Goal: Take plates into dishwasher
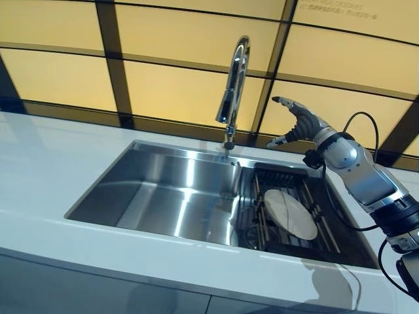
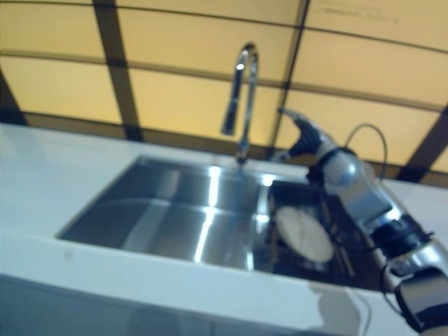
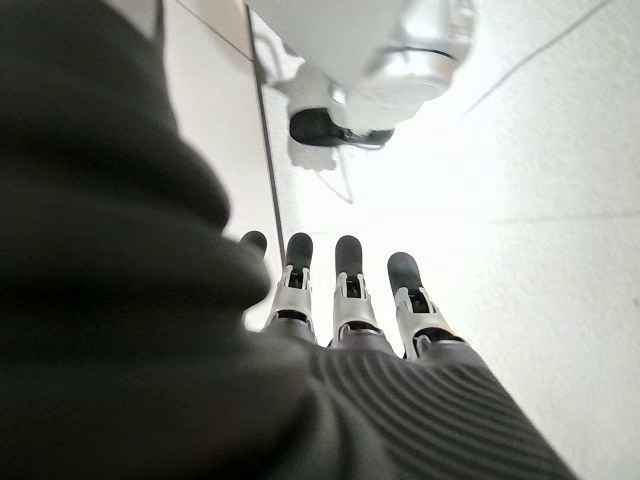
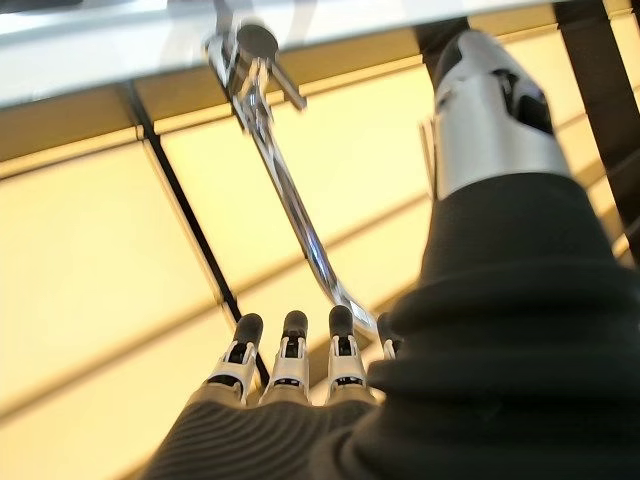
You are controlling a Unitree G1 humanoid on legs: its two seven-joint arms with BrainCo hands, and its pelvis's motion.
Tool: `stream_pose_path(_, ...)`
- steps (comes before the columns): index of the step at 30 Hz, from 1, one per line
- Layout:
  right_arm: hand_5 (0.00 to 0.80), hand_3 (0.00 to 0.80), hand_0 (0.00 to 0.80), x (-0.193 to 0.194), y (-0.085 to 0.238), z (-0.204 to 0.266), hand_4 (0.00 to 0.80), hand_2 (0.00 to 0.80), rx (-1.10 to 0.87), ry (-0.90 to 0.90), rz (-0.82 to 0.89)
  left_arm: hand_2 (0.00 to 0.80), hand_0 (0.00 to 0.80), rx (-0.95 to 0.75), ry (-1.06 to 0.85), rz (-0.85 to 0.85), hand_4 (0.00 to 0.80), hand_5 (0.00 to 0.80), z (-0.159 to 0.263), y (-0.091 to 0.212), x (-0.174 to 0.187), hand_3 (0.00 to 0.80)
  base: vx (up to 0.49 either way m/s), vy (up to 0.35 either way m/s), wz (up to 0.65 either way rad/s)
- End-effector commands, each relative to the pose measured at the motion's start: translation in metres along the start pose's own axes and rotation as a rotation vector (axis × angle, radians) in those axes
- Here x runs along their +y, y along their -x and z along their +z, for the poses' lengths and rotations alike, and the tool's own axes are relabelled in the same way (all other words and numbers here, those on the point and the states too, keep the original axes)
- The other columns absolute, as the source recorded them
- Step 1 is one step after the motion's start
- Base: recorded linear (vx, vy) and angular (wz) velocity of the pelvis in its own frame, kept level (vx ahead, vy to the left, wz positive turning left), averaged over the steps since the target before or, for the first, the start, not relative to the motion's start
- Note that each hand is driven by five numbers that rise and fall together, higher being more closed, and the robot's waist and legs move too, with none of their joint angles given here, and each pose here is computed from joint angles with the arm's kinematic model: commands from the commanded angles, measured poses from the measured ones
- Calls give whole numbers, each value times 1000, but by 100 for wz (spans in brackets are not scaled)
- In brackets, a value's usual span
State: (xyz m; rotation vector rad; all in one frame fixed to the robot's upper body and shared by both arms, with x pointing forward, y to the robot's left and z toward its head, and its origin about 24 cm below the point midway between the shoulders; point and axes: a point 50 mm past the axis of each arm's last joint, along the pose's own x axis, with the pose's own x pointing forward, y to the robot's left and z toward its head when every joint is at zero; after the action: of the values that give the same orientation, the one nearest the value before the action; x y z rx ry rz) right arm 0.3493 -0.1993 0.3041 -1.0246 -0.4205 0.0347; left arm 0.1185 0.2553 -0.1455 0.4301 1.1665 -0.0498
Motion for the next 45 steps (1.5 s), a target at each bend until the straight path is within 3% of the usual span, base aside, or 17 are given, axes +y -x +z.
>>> stream_pose_path(1, 0, 0, 0, -21, -3, 6, 0, 0, 3, -1, -48, 0, 0, -42, -75, 1, 0, 0, 10, -1, 6, 0, 31, -27, 44)
stream_pose_path(8, 0, 0, 0, 5, 11, -32, 0, 0, 192, 3, 127, 0, 0, -18, -45, 34, 0, 0, 3, 0, 11, 0, 7, -7, 14)
stream_pose_path(14, 0, 0, 0, 10, 21, -51, 0, 0, 256, -29, 150, 0, 0, 21, -1, 54, 0, 0, -7, 1, 15, 0, -20, 5, -10)
stream_pose_path(28, 0, 0, 0, 6, 51, -70, 0, 0, 314, -70, 202, 0, 0, 35, 47, 66, 0, 0, -19, 3, 16, 0, -21, 18, -3)
stream_pose_path(45, 0, 0, 0, 63, 75, -62, 0, 0, 297, -98, 529, 0, 0, 30, 54, 64, 0, 0, -19, 3, 15, 0, -3, 8, -6)
